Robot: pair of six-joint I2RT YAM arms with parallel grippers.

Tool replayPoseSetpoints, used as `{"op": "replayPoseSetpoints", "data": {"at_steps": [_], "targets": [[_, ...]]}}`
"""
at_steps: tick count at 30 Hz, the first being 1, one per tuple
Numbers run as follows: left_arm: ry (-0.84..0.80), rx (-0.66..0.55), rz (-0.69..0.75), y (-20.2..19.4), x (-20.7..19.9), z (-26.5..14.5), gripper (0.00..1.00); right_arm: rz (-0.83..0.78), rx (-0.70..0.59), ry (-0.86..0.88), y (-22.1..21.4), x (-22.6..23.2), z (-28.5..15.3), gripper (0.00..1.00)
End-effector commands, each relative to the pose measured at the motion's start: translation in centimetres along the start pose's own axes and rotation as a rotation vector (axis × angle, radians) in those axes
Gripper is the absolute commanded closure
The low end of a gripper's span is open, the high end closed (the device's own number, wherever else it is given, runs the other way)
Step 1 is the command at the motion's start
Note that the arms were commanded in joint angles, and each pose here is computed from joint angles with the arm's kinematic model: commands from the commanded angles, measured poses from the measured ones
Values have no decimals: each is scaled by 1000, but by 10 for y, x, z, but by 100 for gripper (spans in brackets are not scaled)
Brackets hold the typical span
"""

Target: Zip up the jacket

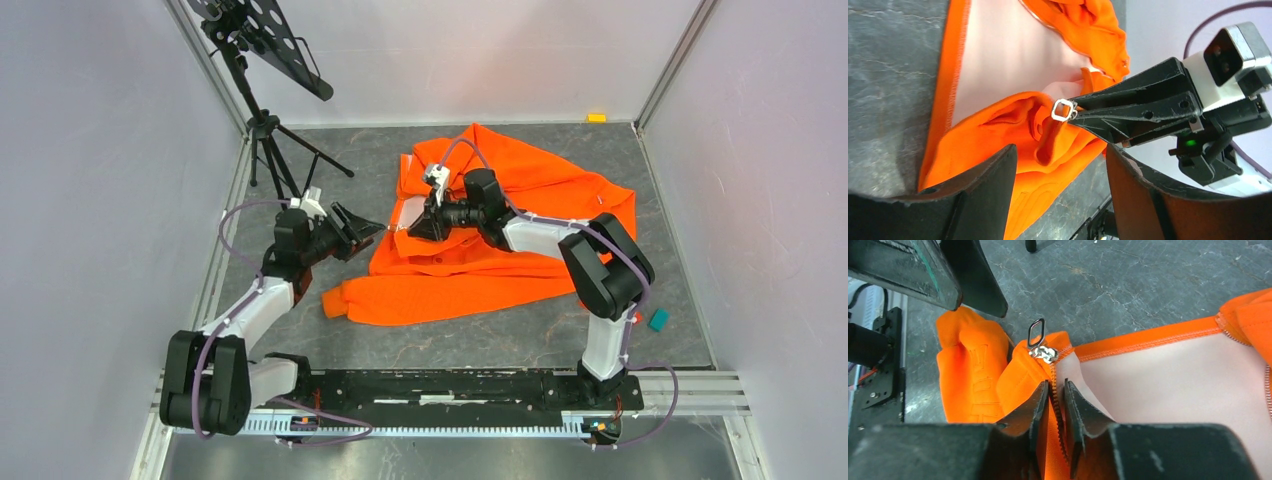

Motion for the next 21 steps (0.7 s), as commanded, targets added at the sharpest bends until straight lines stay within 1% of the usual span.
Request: {"op": "replayPoseSetpoints", "data": {"at_steps": [1, 2, 4, 5, 7, 9, 13, 17, 19, 21], "targets": [[142, 38, 54, 6, 9, -2, 30, -70, 17, 7, -22, -6, 13, 75], [145, 60, 59, 7, 9, 1, 32, -90, 35, 27, -32, -2, 15, 71], [156, 102, 52, 7, 11, 4, 37, -139, 36, 27, -41, 2, 14, 61], [150, 117, 48, 6, 11, 6, 39, -156, 21, 29, -41, 6, 12, 54], [143, 133, 39, 3, 14, 7, 40, -199, -16, 49, -33, 13, 7, 43], [145, 144, 36, 0, 18, 9, 41, -230, -12, 74, -28, 16, 7, 38], [130, 180, 32, -1, 19, 12, 42, -279, 20, 65, -32, 9, 9, 37], [114, 193, 40, 0, 17, 15, 42, -414, 67, 83, -31, 1, 15, 36], [112, 200, 40, 0, 17, 15, 42, -466, 115, 62, -32, -9, 20, 38], [107, 203, 42, 0, 16, 15, 42, -510, 125, 31, -31, -15, 21, 37]]}}
Point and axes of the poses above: each gripper's point midway between its finger pads, its own z axis out along the fingers, its own x axis along the line the jaws close on, y = z × x, the point moved 7 cm from there along -z, back along the fingers, and after that the axes turned 4 degrees about z, right-handed, at the moved point
